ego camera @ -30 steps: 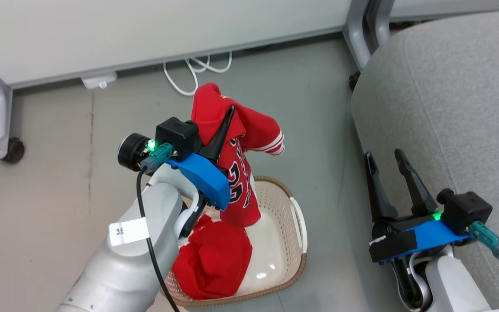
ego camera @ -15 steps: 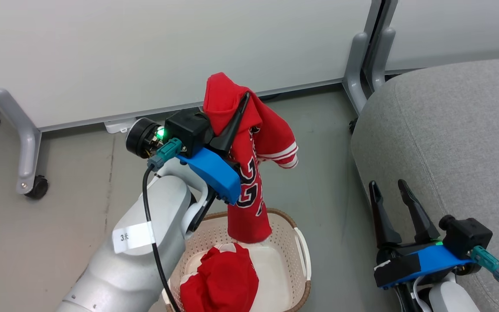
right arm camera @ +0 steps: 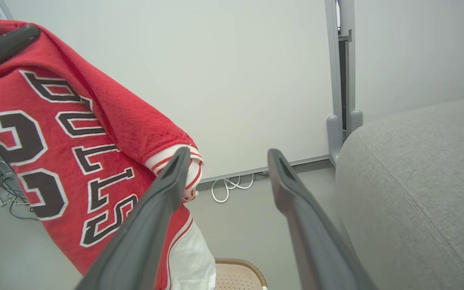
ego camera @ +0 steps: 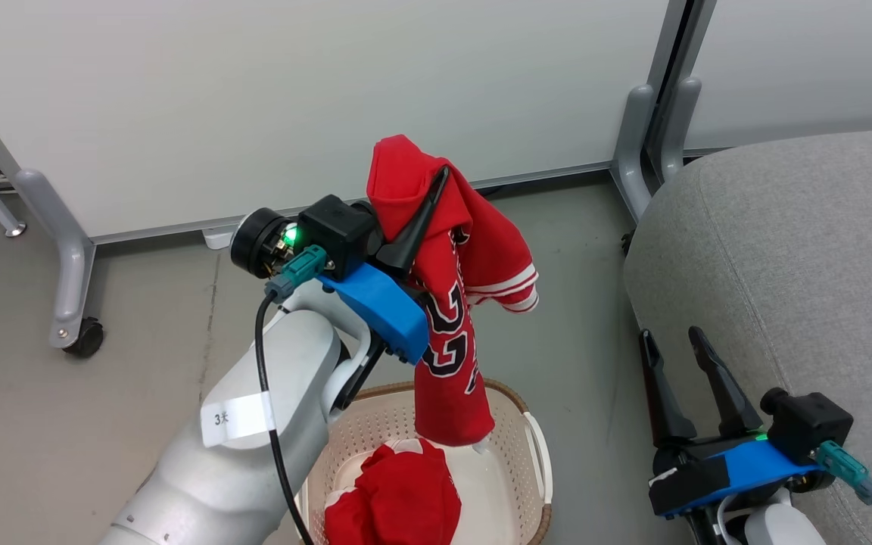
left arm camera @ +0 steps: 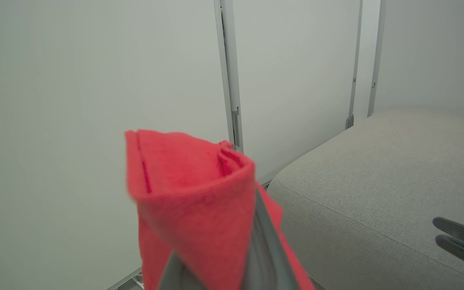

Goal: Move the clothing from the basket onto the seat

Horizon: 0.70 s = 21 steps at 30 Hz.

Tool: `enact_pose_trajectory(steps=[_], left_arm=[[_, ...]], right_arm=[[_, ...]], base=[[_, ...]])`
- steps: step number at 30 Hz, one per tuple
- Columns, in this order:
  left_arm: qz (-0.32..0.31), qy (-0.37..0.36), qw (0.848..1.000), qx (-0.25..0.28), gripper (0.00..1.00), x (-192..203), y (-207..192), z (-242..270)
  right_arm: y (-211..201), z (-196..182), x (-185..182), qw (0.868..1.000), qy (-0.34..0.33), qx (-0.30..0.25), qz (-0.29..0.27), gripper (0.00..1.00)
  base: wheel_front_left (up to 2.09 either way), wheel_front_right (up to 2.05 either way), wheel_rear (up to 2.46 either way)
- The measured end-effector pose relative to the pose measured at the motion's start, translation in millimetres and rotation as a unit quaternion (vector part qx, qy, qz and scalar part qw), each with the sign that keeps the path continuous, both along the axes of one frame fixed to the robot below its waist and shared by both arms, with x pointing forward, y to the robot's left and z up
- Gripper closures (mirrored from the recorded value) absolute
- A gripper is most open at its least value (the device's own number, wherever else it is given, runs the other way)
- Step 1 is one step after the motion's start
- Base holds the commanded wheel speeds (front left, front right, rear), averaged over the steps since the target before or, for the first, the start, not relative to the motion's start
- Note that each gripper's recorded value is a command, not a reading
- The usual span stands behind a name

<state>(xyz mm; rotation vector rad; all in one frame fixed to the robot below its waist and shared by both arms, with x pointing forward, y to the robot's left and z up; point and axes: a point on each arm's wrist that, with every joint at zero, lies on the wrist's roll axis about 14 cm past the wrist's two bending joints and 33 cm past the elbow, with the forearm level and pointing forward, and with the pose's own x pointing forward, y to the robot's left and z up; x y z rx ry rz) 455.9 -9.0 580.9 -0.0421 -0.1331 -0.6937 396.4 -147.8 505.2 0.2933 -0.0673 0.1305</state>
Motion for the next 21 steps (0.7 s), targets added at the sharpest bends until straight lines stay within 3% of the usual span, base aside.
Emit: enact_pose_trajectory(steps=[9, 21], left_arm=[[-0.004, 0.003, 1.0, 0.0, 1.0, 1, -2, -1], [-0.013, 0.009, 1.0, -0.001, 1.0, 4, -10, -6]], right_arm=[[37, 13, 8, 0.998, -0.021, -0.016, 0.057, 0.0], [108, 41, 20, 0.983, -0.068, -0.043, 0.165, 0.0]], base=[[0.0, 0.0, 0.0], [0.0, 0.0, 0.0]])
